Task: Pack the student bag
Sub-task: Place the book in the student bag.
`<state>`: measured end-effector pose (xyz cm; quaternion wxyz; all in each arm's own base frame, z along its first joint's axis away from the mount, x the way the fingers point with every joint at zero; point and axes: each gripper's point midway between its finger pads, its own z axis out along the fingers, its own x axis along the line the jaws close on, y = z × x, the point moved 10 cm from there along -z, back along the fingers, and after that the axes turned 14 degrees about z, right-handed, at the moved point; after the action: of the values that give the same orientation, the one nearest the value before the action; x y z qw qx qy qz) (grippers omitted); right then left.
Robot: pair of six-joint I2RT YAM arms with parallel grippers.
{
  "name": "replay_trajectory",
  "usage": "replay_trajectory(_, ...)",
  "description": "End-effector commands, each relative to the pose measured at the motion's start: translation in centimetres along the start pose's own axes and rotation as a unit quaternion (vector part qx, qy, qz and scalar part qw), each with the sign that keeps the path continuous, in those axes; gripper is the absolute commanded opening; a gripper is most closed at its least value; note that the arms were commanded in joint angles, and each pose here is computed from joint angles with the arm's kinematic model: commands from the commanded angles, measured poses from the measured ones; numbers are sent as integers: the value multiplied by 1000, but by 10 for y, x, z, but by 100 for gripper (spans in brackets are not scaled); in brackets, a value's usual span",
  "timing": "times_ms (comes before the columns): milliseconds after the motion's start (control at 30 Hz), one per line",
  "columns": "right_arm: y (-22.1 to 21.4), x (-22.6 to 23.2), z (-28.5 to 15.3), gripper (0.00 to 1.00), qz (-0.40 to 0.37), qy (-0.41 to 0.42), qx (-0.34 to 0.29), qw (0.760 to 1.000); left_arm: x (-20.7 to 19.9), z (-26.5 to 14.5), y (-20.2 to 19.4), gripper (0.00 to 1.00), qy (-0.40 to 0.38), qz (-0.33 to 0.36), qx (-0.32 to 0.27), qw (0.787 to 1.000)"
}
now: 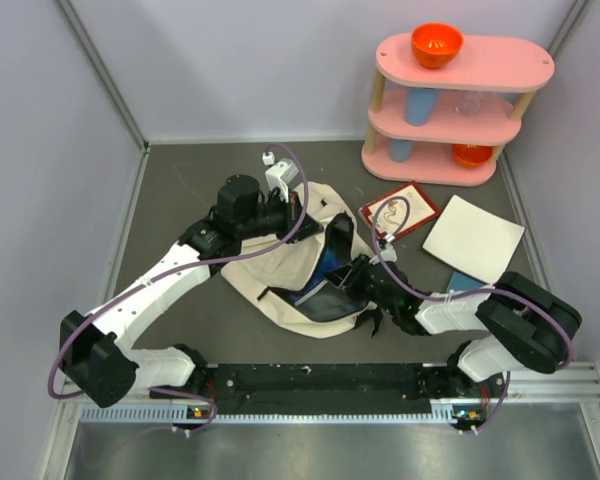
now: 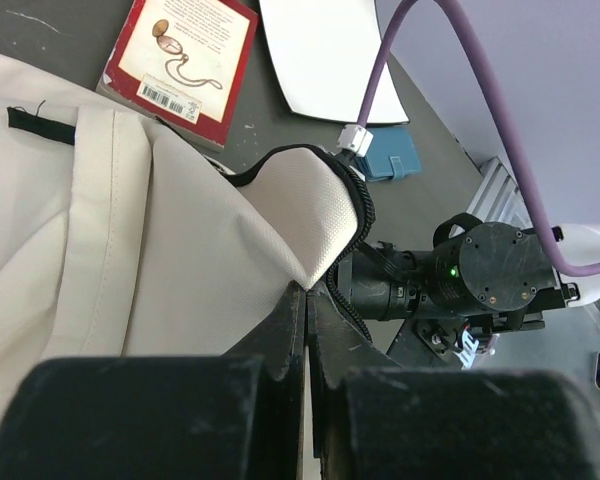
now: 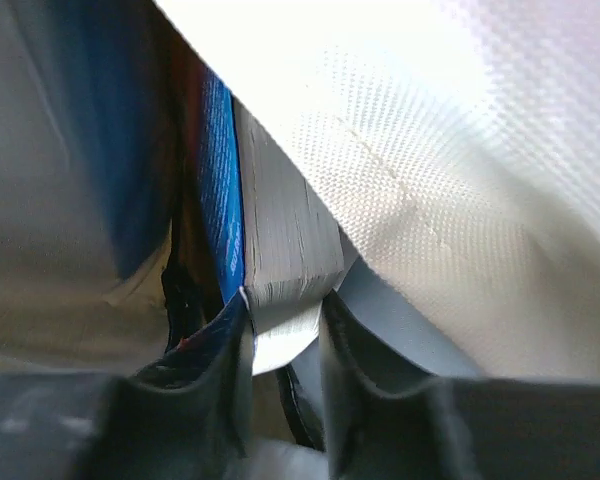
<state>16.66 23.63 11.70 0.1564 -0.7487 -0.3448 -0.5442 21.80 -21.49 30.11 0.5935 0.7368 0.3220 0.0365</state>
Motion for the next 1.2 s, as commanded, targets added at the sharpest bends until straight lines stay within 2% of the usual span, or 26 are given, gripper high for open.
replay_trajectory(0,0,33,8,16,9,89,7,996,-8,-4,21,0,-23,27,-53,998)
replay_trajectory(200,-3,47,18,2,16,145,20,989,-8,-6,20,0,-22,27,-51,998)
replay_trajectory(267,1,56,19,1,20,158,7,987,-8,-6,19,0,-22,24,-53,998)
replay_trajectory(500,21,83,30,0,37,128,-80,988,-8,-3,20,0,-30,22,-54,998)
replay_trajectory(567,25,82,26,0,48,135,-99,985,-8,-4,21,0,-25,26,-54,998)
replay_trajectory(667,30,56,15,0,58,97,-122,986,-9,-6,22,0,-20,32,-54,998)
replay_trajectory(800,26,49,19,0,57,84,-107,989,-8,-6,23,0,-22,32,-60,997)
replay_trajectory(1000,17,67,47,0,68,125,-58,988,-10,-6,24,0,-33,31,-57,997)
replay_trajectory(1133,12,89,37,0,41,159,-36,986,-9,-9,25,0,-18,37,-56,998)
replay_trajectory(1167,12,86,35,0,25,137,-37,990,-9,-9,24,0,-16,37,-56,998)
